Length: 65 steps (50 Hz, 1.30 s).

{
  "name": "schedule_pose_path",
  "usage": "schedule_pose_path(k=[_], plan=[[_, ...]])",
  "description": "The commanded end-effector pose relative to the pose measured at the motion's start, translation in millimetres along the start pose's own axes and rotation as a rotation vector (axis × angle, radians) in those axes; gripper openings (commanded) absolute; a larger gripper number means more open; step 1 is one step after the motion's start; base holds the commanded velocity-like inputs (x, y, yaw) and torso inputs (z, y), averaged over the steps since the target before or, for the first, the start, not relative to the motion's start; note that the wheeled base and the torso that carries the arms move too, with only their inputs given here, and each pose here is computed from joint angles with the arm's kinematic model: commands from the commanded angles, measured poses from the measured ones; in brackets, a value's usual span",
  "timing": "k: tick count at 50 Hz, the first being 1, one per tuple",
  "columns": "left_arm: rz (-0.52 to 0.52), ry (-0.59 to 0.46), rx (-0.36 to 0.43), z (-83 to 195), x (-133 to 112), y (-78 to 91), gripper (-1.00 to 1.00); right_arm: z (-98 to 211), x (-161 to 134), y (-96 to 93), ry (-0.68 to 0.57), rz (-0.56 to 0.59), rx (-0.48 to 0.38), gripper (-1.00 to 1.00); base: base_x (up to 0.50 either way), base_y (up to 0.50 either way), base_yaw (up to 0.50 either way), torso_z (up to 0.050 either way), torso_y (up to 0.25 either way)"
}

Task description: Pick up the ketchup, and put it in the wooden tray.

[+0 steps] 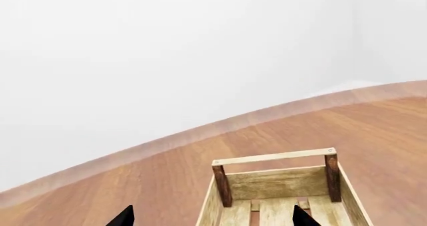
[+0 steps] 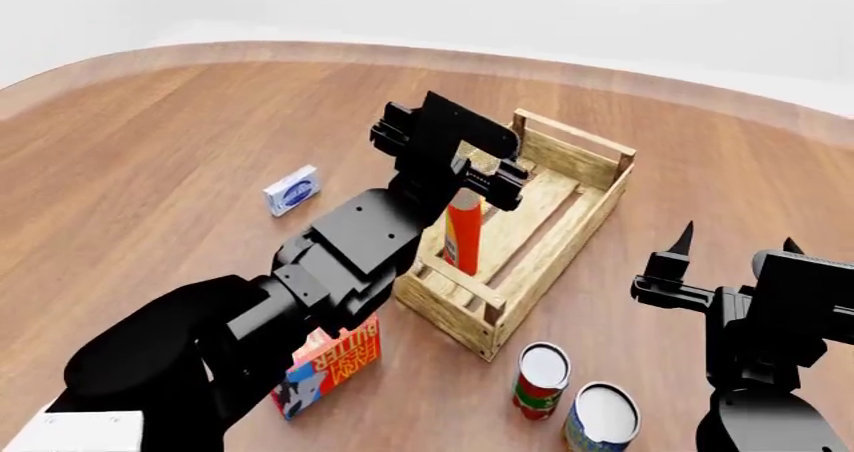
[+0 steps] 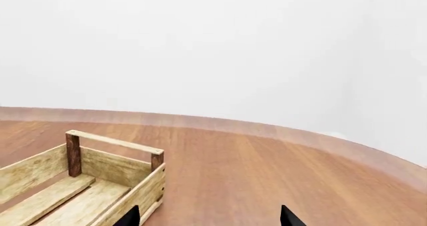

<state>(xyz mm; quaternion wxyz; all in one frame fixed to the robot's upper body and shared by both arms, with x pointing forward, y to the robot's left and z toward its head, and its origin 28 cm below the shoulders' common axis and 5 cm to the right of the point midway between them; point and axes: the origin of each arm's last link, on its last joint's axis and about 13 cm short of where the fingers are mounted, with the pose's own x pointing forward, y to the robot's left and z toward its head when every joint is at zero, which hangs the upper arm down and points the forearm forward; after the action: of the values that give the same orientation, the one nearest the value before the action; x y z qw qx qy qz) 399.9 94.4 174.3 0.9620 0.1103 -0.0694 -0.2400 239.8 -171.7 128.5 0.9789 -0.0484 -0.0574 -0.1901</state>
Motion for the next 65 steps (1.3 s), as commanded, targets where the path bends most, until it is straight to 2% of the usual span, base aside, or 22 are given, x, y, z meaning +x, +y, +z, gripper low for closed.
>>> schedule_pose_path(k=[1, 21, 31, 42, 47, 49, 55, 56, 58, 62, 65], plan=[[0.006, -0.011, -0.018, 8, 2, 1.6, 1.0, 0, 0, 0.0, -0.005, 0.002, -0.002, 1.0, 0.0, 0.0, 0.0, -0.038, 0.139], [0.016, -0.072, -0.091, 29, 9, 10.1, 1.0, 0, 0, -0.1, -0.011, 0.007, -0.002, 1.0, 0.0, 0.0, 0.0, -0.038, 0.168], [0.071, -0.114, -0.142, 29, 10, 26.2, 1.0, 0, 0, 0.0, -0.014, 0.013, 0.004, 1.0, 0.0, 0.0, 0.0, -0.038, 0.179], [0.228, -0.192, -0.2, 26, -55, 52.3, 1.0, 0, 1, 0.0, -0.033, 0.036, 0.003, 1.0, 0.0, 0.0, 0.0, -0.019, 0.058], [0.293, -0.2, -0.214, 21, -83, 62.0, 1.0, 13, -25, -23.8, -0.026, 0.061, -0.011, 1.0, 0.0, 0.0, 0.0, 0.0, 0.0], [0.328, -0.21, -0.21, 19, -97, 66.1, 1.0, 11, -38, -27.2, -0.023, 0.115, -0.039, 1.0, 0.0, 0.0, 0.0, 0.0, 0.0], [0.393, -0.209, -0.207, 12, -128, 71.3, 1.0, 21, -42, -33.2, -0.04, 0.095, -0.049, 1.0, 0.0, 0.0, 0.0, 0.0, 0.0], [0.407, -0.204, -0.213, 10, -135, 71.7, 1.0, 28, -45, -39.4, -0.046, 0.08, -0.051, 1.0, 0.0, 0.0, 0.0, 0.0, 0.0], [0.431, -0.197, -0.219, 5, -144, 72.3, 1.0, 34, -41, -37.1, -0.048, 0.069, -0.045, 1.0, 0.0, 0.0, 0.0, 0.0, 0.0], [0.474, -0.181, -0.224, -3, -158, 72.9, 1.0, 28, -29, -14.9, -0.065, 0.069, -0.048, 1.0, 0.0, 0.0, 0.0, 0.0, 0.0], [0.502, -0.176, -0.223, -6, -167, 73.3, 1.0, 25, -30, -12.2, -0.084, 0.069, -0.03, 1.0, 0.0, 0.0, 0.0, 0.0, 0.0]])
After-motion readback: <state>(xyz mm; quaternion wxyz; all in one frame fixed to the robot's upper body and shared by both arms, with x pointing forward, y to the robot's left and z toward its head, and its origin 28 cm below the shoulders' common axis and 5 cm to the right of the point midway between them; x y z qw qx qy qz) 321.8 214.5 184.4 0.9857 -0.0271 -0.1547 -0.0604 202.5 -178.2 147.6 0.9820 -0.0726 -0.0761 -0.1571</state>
